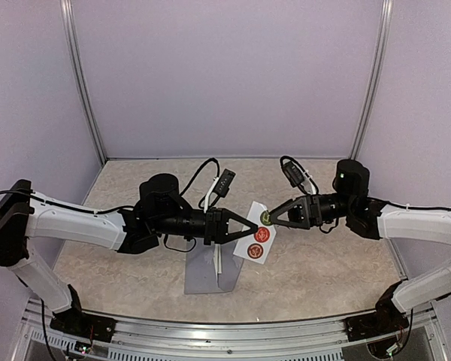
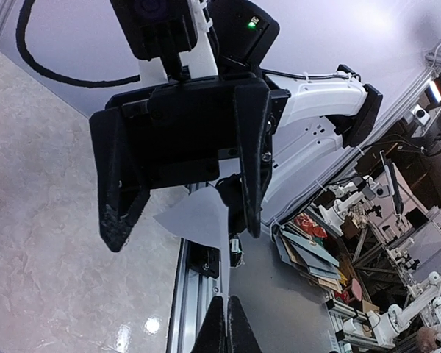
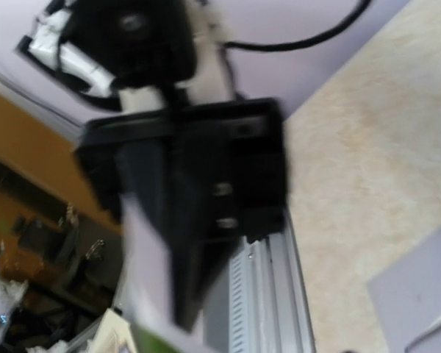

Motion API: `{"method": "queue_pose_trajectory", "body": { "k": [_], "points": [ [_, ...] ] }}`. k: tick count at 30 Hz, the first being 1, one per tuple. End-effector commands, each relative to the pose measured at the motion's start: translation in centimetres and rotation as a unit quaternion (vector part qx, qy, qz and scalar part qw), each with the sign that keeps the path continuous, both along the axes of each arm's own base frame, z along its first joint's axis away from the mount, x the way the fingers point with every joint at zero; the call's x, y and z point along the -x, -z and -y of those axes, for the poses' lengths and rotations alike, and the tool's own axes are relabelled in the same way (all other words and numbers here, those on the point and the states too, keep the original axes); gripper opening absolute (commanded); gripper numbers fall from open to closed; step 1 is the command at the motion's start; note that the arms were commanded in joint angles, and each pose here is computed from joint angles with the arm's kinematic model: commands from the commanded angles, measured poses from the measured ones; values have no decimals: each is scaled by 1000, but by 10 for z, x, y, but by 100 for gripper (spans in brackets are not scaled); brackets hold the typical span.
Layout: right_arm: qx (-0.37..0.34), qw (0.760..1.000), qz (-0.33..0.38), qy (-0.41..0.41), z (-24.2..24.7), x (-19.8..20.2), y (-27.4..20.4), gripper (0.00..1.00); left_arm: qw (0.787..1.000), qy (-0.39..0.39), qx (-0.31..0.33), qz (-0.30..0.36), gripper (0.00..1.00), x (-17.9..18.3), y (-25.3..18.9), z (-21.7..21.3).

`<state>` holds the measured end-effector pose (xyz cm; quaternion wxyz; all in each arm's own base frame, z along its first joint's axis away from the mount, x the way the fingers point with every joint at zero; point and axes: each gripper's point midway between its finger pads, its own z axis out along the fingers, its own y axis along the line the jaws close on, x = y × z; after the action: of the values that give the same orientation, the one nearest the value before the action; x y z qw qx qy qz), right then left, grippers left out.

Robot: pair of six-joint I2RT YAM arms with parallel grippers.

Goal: Place the letter into the envelope and seal it

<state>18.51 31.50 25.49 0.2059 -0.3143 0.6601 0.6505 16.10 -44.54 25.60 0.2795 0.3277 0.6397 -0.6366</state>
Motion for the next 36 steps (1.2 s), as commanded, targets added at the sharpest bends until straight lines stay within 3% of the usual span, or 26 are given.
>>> {"method": "queue_pose_trajectory", "body": {
  "k": [1,5,7,17,22,24,28,30,36],
  "points": [
    [-30,998,20,-46,-1,19,-15,56,1000,11,7,15,0,6,-4,-1],
    [-31,999,24,-38,0,18,-17,31,1000,3,-1,12,0,4,1,-1],
    [-29,999,29,-31,0,17,-18,26,1000,-5,-10,11,0,2,5,-2],
    [-45,997,50,-25,9,22,-35,26,993,-86,-75,-20,0,-30,39,-16],
    [-40,998,57,-8,11,20,-34,26,996,-59,-59,-12,0,-21,32,-16],
    [-20,998,56,34,11,5,-27,34,999,-31,-43,0,0,-9,24,-16],
    [14,996,33,81,18,-16,-6,74,999,22,-13,28,0,17,1,-17],
    [26,997,22,71,16,-16,6,86,999,37,-8,34,0,25,-5,-17],
    [12,1000,20,-11,-3,11,7,90,998,59,-4,37,0,35,-12,-13]
  ]
}}
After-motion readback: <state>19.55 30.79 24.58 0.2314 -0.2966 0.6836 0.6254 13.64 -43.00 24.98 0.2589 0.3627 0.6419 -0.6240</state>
